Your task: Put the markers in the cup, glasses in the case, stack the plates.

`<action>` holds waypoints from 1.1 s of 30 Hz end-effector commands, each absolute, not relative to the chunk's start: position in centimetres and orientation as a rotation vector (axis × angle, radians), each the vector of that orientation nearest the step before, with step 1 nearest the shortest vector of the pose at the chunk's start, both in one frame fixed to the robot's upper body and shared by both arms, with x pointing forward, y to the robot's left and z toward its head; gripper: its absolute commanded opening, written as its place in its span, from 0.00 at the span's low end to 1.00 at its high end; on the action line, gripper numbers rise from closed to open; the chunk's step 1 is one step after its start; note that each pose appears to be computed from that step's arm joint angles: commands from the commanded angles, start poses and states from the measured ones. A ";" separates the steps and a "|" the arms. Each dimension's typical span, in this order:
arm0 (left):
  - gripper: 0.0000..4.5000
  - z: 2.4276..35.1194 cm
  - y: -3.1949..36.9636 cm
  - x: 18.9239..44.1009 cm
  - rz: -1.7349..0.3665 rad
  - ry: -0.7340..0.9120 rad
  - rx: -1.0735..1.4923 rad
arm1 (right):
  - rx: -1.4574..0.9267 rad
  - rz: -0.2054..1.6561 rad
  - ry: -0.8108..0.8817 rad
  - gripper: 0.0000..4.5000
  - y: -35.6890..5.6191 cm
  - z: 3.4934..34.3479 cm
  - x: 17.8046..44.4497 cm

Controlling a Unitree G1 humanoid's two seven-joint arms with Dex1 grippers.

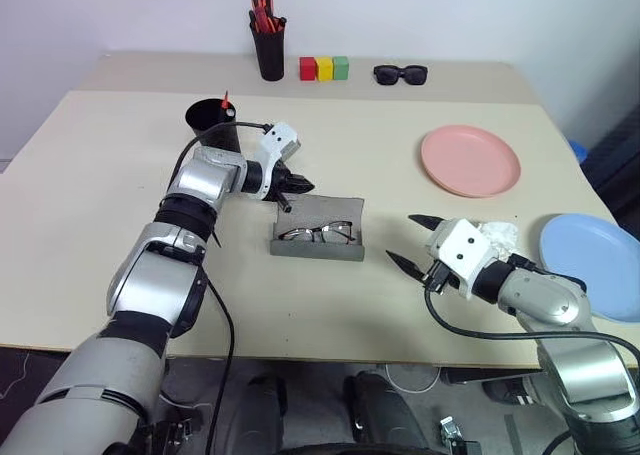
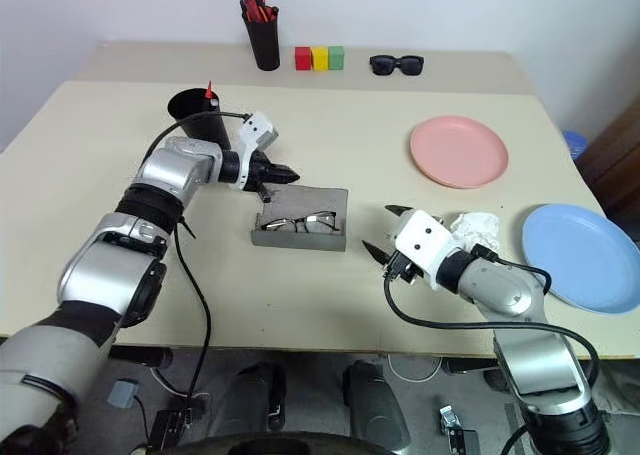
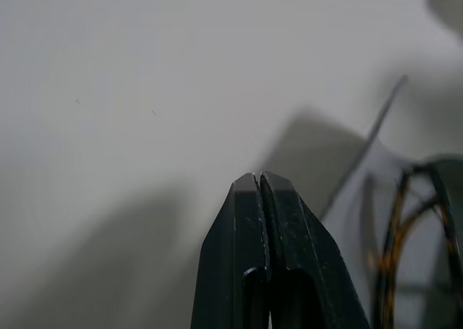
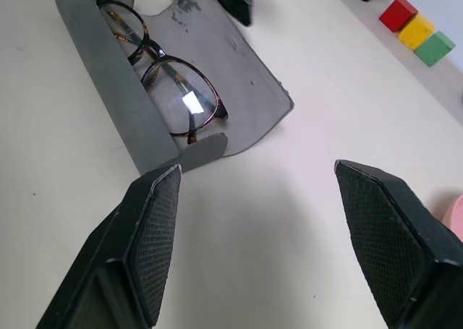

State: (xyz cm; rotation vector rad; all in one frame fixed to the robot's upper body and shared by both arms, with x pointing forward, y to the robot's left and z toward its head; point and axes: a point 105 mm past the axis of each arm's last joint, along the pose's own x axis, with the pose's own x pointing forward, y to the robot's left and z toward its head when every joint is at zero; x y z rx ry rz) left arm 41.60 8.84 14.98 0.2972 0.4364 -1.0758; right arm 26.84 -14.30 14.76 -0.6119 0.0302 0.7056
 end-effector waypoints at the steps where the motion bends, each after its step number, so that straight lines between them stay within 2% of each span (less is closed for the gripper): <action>1: 0.00 16.0 8.9 40.6 -1.153 0.389 0.333 | -0.615 0.688 -0.022 0.77 -14.2 15.9 26.6; 7: 0.00 16.5 9.7 37.9 -1.230 0.345 0.304 | -0.650 0.681 0.007 0.77 -14.5 15.2 27.4; 10: 0.00 15.7 10.3 35.4 -1.273 0.355 0.337 | -0.660 0.694 0.002 0.77 -14.4 15.3 28.1; 16: 0.00 14.1 11.2 33.1 -1.250 0.400 0.356 | -0.656 0.694 -0.016 0.77 -14.1 16.2 29.5; 19: 0.00 14.1 12.0 33.1 -1.176 0.307 0.386 | -0.688 0.565 0.038 0.77 -16.1 16.8 32.9; 24: 0.00 17.7 12.1 33.8 -1.052 -0.011 0.289 | -0.845 0.362 0.081 0.77 -19.5 16.9 37.0; 28: 0.00 18.2 12.0 30.9 -1.064 -0.126 0.261 | -1.028 0.328 0.159 0.77 -21.2 15.4 39.8; 33: 0.00 18.0 11.8 28.7 -1.064 -0.121 0.173 | -1.117 0.286 0.207 0.77 -22.7 14.2 42.1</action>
